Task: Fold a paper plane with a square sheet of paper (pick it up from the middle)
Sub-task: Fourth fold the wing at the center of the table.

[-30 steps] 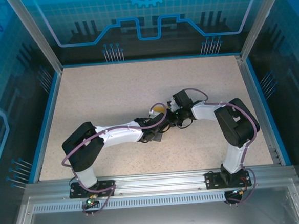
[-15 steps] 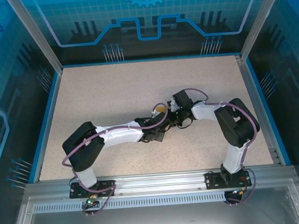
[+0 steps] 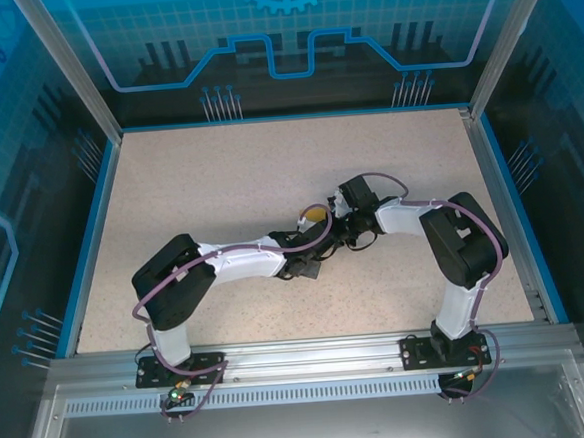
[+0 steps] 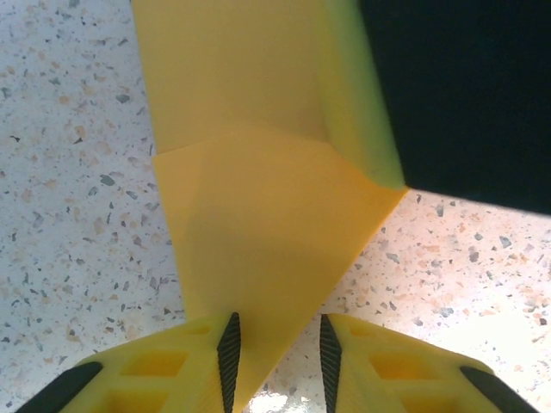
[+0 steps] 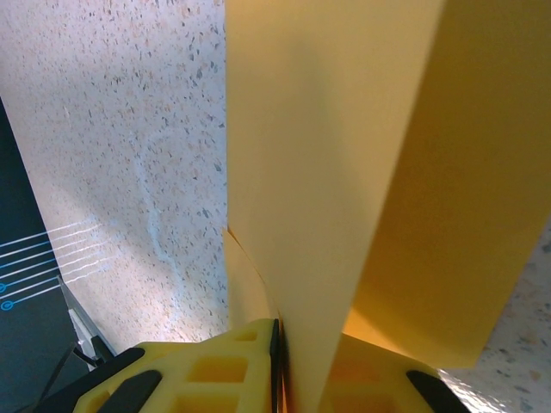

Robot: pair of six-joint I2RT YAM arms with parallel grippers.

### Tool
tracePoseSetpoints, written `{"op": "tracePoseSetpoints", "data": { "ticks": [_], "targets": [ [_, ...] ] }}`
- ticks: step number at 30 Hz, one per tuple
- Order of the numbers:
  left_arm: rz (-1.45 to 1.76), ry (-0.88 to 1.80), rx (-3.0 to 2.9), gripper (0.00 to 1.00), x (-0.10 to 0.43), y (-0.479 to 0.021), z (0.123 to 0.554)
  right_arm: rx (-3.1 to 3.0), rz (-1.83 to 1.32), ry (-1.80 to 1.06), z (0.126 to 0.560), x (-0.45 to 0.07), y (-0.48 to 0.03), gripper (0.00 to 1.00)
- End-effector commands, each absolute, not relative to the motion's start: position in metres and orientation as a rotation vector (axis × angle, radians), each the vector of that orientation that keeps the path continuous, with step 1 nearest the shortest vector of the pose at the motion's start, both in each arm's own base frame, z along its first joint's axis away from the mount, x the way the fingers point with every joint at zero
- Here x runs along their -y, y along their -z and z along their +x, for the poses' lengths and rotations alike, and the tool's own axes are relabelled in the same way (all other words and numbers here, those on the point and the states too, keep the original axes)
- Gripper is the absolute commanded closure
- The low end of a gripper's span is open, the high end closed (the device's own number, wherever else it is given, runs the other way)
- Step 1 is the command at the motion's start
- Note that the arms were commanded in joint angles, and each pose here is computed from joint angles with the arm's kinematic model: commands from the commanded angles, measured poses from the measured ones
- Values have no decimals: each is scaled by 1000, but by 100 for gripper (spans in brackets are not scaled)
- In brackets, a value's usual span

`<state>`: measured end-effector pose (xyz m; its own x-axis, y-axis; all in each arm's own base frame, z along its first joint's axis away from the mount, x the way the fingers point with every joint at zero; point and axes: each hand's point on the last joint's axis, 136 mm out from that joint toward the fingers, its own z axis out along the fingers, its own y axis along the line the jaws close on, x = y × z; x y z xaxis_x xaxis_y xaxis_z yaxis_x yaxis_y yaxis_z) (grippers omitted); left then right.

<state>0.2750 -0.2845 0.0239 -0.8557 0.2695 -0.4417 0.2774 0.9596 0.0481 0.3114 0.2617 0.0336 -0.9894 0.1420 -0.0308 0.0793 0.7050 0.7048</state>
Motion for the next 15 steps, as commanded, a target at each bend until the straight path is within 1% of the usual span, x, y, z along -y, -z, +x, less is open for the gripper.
{"op": "tracePoseSetpoints", "data": {
  "ticks": [1,4,9,15],
  "targets": [
    [384,-11,-2631,68,287,-29,280,-2806,184,-1201,310,-261,-42,87],
    [383,-24,-2632,71,286,-29,281,-2807,182,-1202,310,-261,-41,87],
    [382,-42,-2627,73,285,-28,282,-2808,181,-1199,309,-261,-41,87],
    [388,-59,-2627,78,284,-27,283,-2806,179,-1200,310,-261,-42,87]
  ]
}}
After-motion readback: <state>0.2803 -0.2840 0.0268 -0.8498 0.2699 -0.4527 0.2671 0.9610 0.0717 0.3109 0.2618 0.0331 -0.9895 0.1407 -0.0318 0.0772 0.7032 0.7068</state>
